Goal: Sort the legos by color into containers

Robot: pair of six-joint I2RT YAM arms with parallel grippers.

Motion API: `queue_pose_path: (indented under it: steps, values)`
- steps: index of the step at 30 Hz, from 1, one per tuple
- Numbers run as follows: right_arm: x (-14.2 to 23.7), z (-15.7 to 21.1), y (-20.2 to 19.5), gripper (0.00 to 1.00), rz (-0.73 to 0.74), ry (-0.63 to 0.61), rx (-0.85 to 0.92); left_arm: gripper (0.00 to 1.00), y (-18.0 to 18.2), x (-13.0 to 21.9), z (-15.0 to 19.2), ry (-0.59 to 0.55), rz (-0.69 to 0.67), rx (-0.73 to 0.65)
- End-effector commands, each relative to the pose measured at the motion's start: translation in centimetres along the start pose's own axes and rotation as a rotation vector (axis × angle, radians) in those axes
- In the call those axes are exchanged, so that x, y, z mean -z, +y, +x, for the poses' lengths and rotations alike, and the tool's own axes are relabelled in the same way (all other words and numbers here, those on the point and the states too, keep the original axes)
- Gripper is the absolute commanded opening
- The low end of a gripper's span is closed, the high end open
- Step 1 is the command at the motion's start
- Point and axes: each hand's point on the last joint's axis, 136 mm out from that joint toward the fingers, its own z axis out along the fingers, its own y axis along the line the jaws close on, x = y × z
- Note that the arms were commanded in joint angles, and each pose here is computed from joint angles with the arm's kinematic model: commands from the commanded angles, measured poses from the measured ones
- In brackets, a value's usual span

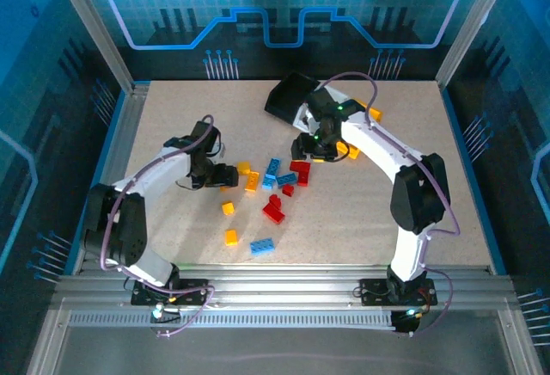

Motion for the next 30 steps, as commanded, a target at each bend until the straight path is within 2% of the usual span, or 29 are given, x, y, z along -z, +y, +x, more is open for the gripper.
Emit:
queue_pose_path:
  steps: [1,11,18,21,24,30]
  values:
    - [0.9,0.9,0.2,0.61,-0.009,0.008,0.001,0.74,-0.1,-0.8,-0.4,0.032,-0.028,-0.111]
    - [1.1,1.2,-0.7,0.61,0.012,0.012,-0.011,0.64,0.4,-3.5,-0.3,0.095,-0.047,-0.147]
    - [1.1,1.2,-0.6,0.61,0.008,0.014,-0.016,0.52,0.3,-4.5,-0.5,0.106,-0.039,-0.144]
    - [1.0,1.2,-0.6,0.60,0.007,0.016,-0.019,0.52,0.3,-4.7,-0.7,0.104,-0.040,-0.147]
    - [0.9,1.3,-0.6,0.60,0.005,0.021,-0.023,0.65,1.1,-4.8,-1.1,0.093,-0.087,-0.159]
    - [1.1,1.4,-0.7,0.60,0.008,0.021,-0.025,0.62,1.1,-5.6,-1.7,0.103,-0.090,-0.180]
